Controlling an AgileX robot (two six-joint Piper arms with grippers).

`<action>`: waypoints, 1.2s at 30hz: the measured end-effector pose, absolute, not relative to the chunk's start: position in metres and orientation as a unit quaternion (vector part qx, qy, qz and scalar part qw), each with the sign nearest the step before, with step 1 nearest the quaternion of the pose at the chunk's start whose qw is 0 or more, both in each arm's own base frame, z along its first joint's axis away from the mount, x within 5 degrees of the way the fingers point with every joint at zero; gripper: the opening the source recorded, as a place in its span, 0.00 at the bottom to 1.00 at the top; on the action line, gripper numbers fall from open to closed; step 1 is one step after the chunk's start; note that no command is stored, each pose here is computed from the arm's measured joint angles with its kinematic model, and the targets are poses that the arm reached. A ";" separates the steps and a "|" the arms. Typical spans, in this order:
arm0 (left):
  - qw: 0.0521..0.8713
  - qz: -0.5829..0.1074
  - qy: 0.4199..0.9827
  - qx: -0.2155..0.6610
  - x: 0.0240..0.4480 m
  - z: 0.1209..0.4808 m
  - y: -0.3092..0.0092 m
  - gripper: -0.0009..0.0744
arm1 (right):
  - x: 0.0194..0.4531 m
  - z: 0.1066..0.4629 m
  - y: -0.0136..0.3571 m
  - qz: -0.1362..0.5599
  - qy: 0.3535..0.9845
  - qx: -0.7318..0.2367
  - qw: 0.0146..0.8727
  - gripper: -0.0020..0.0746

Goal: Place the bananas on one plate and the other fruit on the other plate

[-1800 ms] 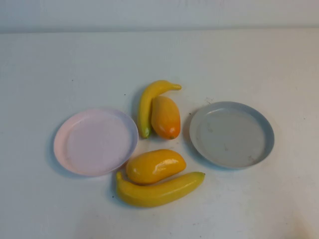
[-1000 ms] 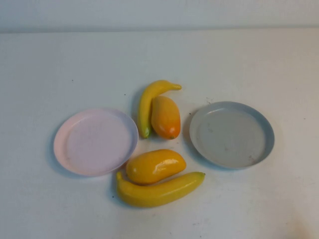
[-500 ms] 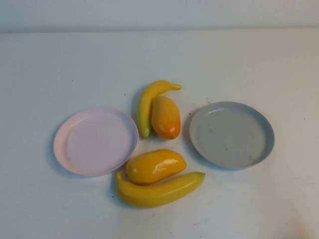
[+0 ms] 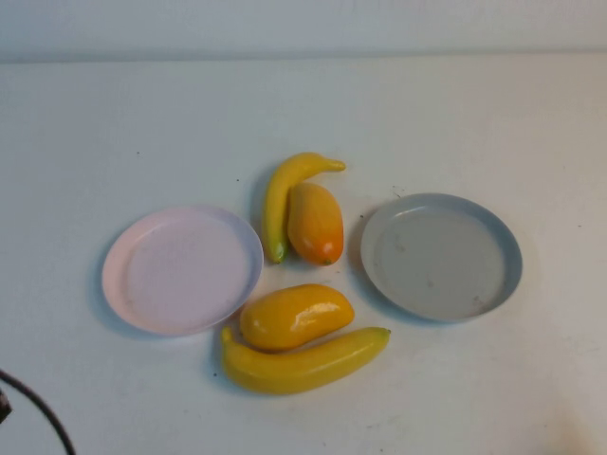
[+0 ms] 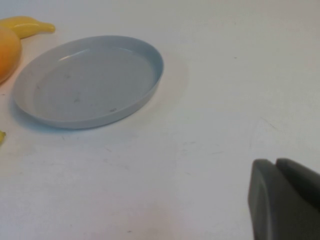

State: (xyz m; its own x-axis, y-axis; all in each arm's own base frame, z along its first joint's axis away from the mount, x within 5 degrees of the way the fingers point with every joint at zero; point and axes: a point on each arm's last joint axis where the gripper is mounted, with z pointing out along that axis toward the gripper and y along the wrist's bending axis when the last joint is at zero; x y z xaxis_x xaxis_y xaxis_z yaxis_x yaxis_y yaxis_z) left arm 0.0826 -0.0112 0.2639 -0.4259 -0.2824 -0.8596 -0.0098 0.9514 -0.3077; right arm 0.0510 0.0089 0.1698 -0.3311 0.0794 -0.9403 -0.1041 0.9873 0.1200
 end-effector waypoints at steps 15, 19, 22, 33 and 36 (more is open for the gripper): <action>0.295 -0.174 0.910 0.233 0.197 0.291 -0.059 0.01 | 0.051 0.170 0.009 0.079 0.812 -0.008 0.578 0.01; 0.263 -0.171 0.891 0.329 0.228 0.292 -0.093 0.01 | 0.051 0.170 0.009 0.079 0.812 -0.008 0.578 0.01; 0.236 -0.163 0.874 0.393 0.245 0.294 -0.120 0.01 | 0.051 0.170 0.009 0.079 0.812 -0.008 0.578 0.01; 0.104 -0.094 0.802 0.580 0.287 0.277 -0.215 0.01 | 0.051 0.170 0.009 0.079 0.812 -0.008 0.578 0.01; 0.091 -0.089 0.792 0.597 0.290 0.271 -0.231 0.03 | 0.051 0.170 0.009 0.079 0.812 -0.008 0.578 0.01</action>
